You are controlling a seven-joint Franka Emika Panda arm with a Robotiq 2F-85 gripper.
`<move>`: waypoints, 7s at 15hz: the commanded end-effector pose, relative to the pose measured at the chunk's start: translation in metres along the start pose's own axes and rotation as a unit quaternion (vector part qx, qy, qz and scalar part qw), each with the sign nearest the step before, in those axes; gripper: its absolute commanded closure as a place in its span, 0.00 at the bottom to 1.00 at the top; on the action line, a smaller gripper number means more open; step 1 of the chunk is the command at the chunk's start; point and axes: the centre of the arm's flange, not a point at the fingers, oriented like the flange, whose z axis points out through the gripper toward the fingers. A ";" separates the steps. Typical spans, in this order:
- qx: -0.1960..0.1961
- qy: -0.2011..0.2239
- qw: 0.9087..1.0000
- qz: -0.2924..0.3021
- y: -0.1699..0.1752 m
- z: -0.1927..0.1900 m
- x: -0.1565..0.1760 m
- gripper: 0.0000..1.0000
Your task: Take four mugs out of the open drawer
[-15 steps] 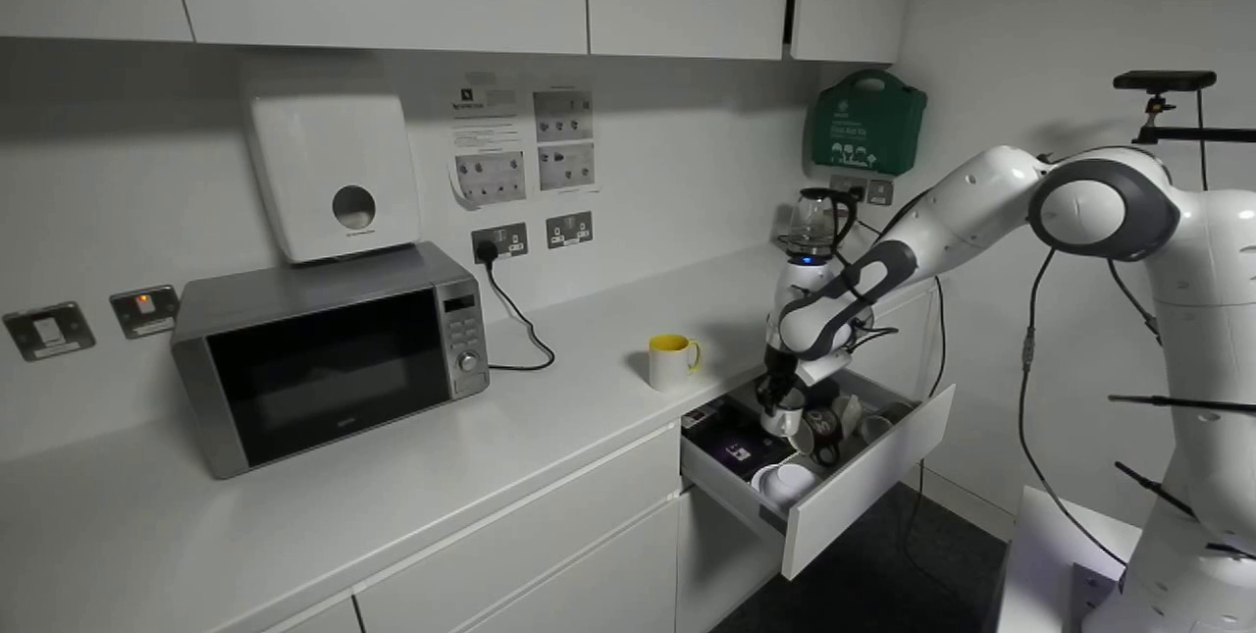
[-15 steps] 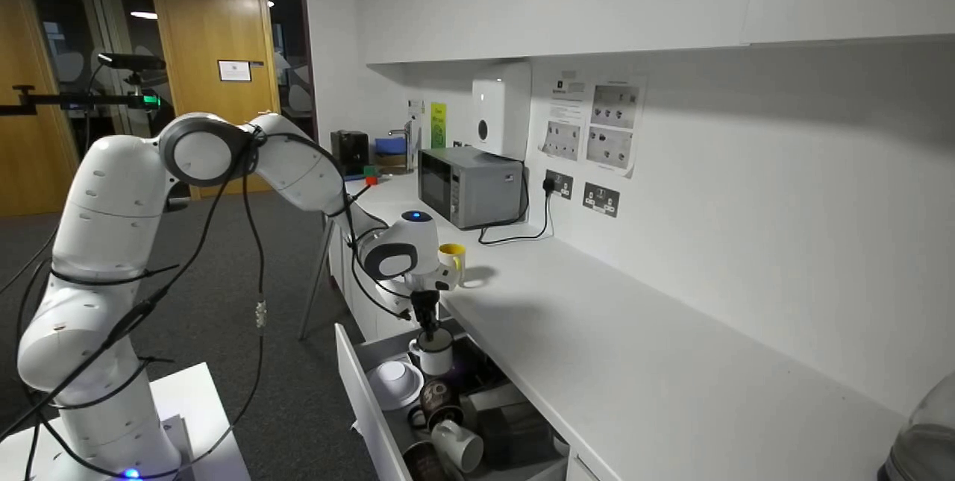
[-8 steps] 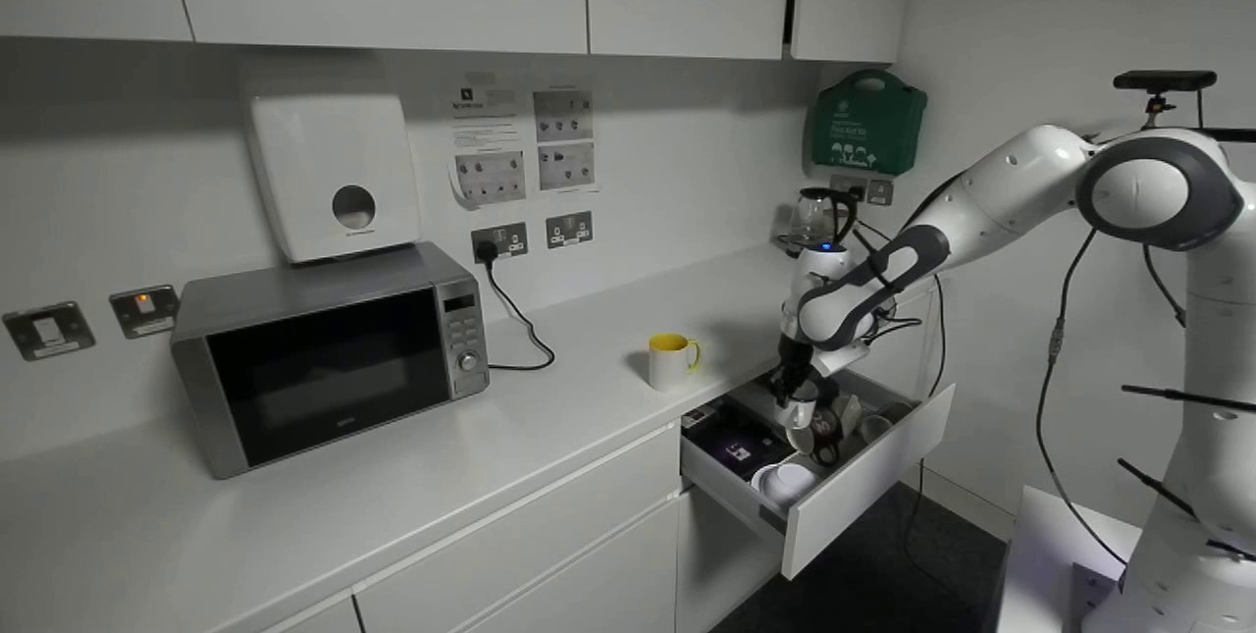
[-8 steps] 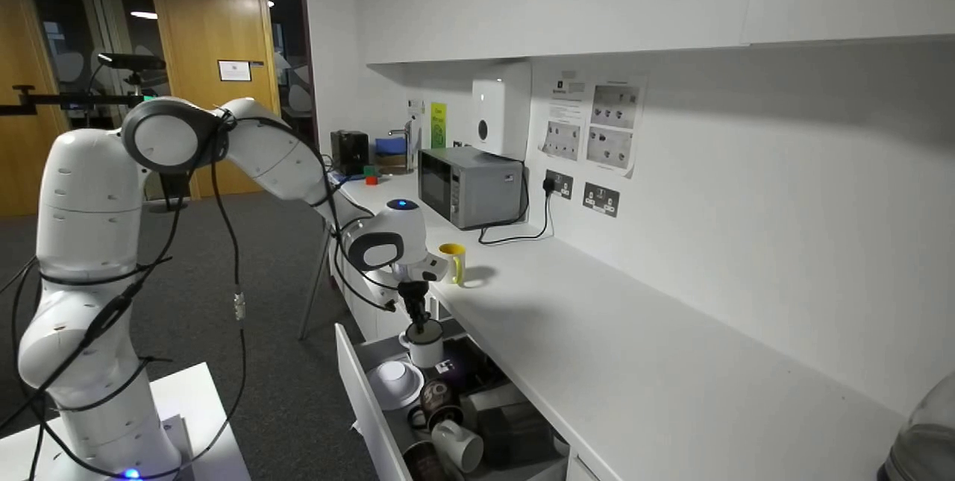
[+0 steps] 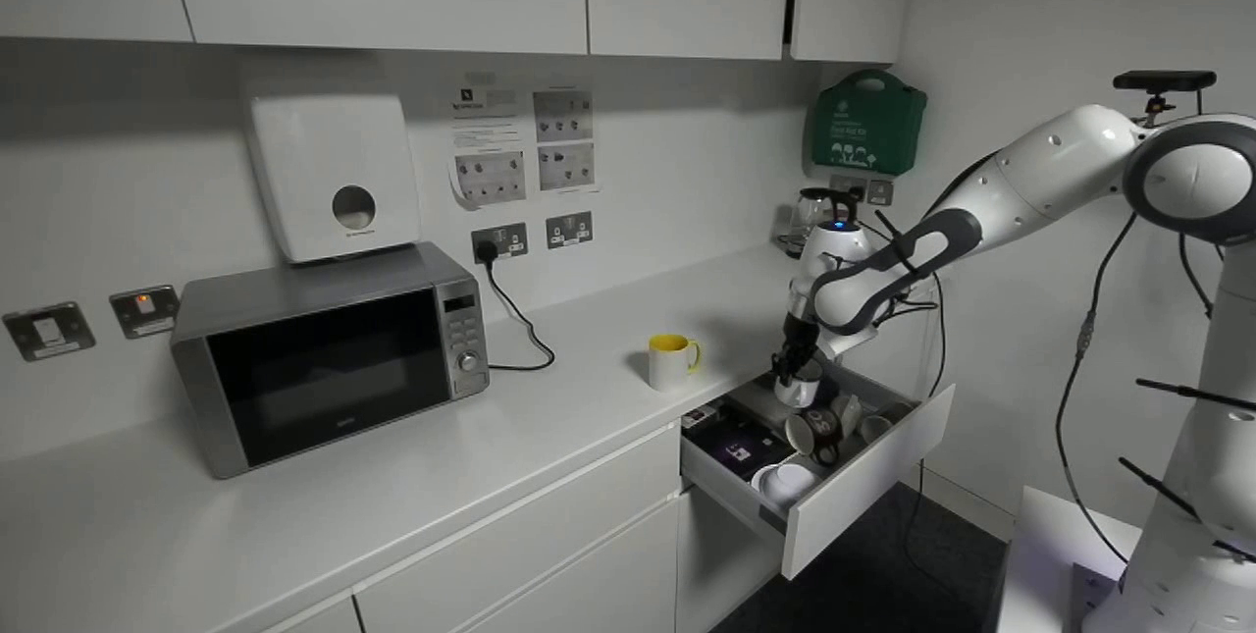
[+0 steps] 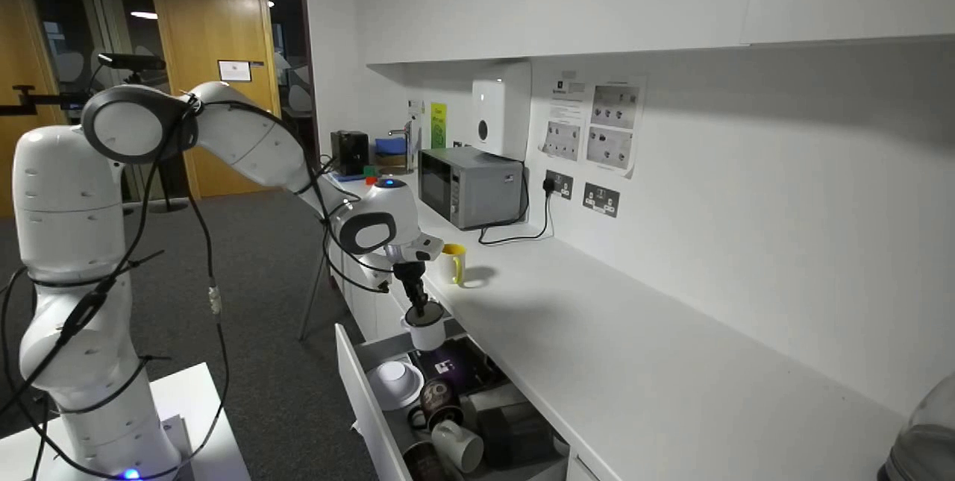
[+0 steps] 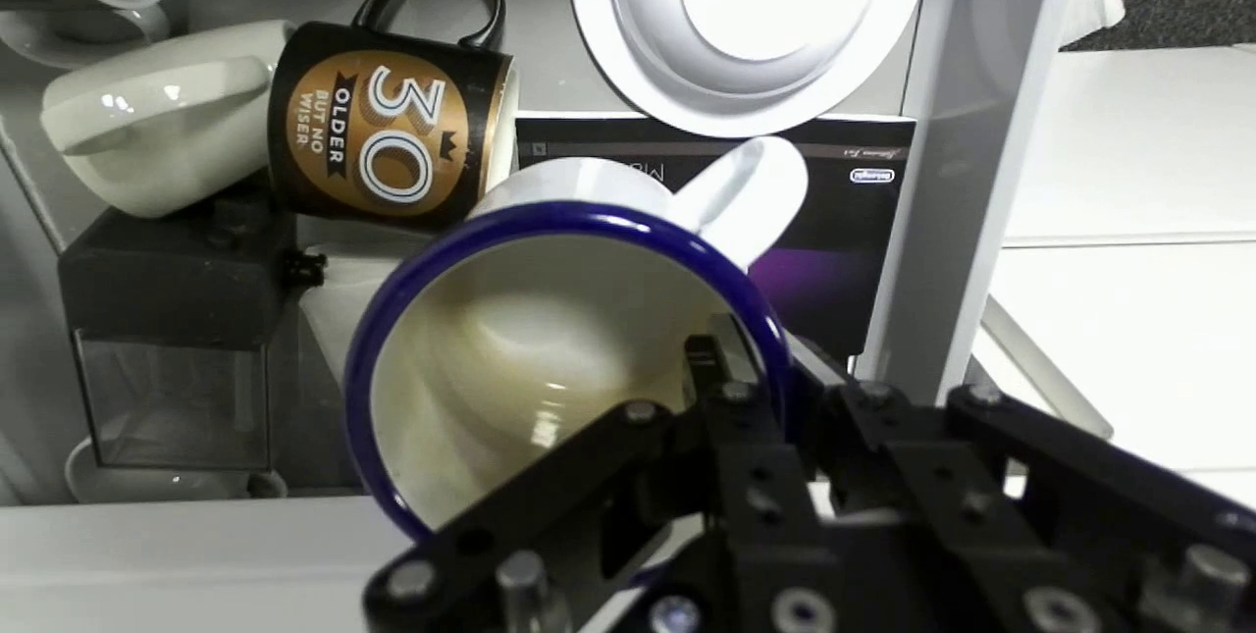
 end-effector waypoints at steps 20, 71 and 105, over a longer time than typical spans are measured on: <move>-0.086 0.035 0.992 -0.087 -0.060 -0.121 0.074 0.98; -0.049 -0.020 0.991 -0.120 -0.079 -0.025 0.185 0.98; -0.031 -0.074 0.993 -0.087 -0.058 -0.013 0.189 0.00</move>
